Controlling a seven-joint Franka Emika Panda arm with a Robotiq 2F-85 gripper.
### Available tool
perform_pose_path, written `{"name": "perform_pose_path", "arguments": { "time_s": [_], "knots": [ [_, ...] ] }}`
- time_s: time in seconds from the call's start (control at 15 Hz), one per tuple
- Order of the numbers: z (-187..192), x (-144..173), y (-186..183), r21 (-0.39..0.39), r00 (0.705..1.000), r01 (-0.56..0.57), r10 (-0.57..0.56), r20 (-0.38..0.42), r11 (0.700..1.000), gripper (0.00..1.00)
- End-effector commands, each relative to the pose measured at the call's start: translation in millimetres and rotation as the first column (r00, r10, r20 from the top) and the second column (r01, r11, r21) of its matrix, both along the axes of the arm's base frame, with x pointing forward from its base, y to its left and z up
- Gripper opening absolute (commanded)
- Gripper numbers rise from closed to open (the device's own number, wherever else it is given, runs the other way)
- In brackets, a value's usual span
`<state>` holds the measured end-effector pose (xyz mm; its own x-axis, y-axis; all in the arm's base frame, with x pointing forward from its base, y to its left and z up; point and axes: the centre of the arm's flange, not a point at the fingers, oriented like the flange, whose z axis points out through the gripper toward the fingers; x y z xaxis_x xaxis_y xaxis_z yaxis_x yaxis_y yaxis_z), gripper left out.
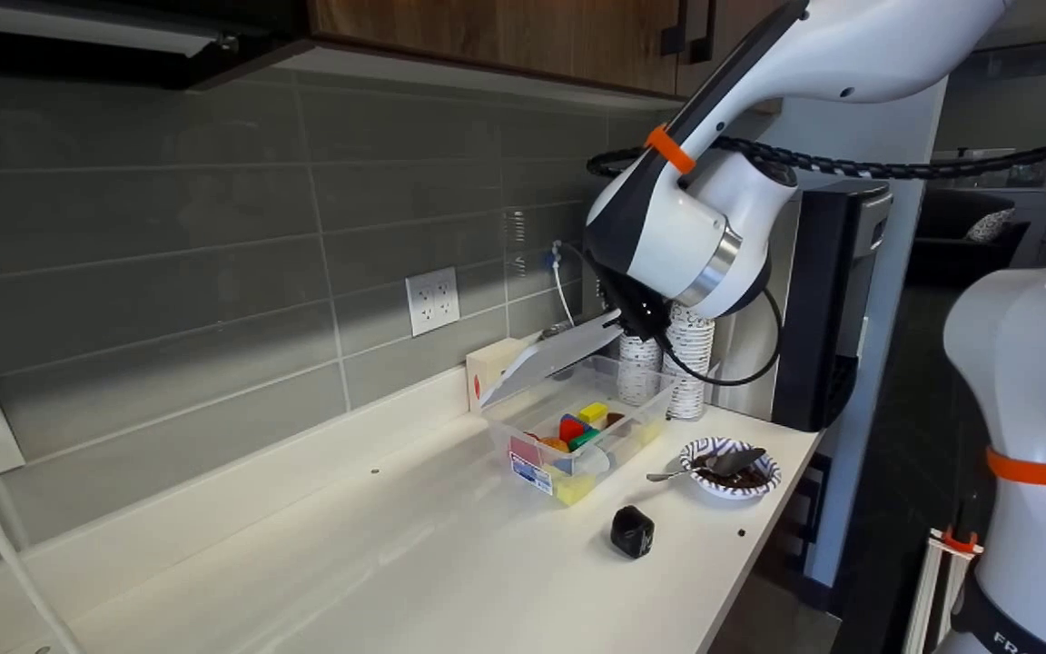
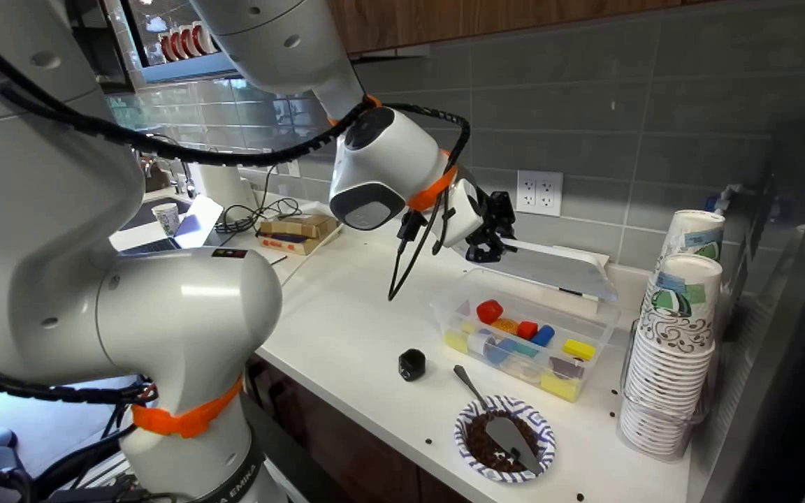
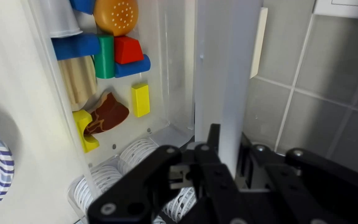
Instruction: Put the white lid on the clear storage bin
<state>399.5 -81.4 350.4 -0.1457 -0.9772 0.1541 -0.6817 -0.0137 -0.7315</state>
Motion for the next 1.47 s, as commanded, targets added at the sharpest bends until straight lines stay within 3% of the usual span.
{"name": "perform_pose_path", "arguments": {
  "time_s": [0.0,1.4],
  "knots": [
    [-59,-11,-1,-0.016,0.999,0.018,-0.017,0.035,1.0,0.03],
    [-90,-12,4,-0.045,0.997,0.062,-0.06,0.043,0.997,0.03]
  ]
}}
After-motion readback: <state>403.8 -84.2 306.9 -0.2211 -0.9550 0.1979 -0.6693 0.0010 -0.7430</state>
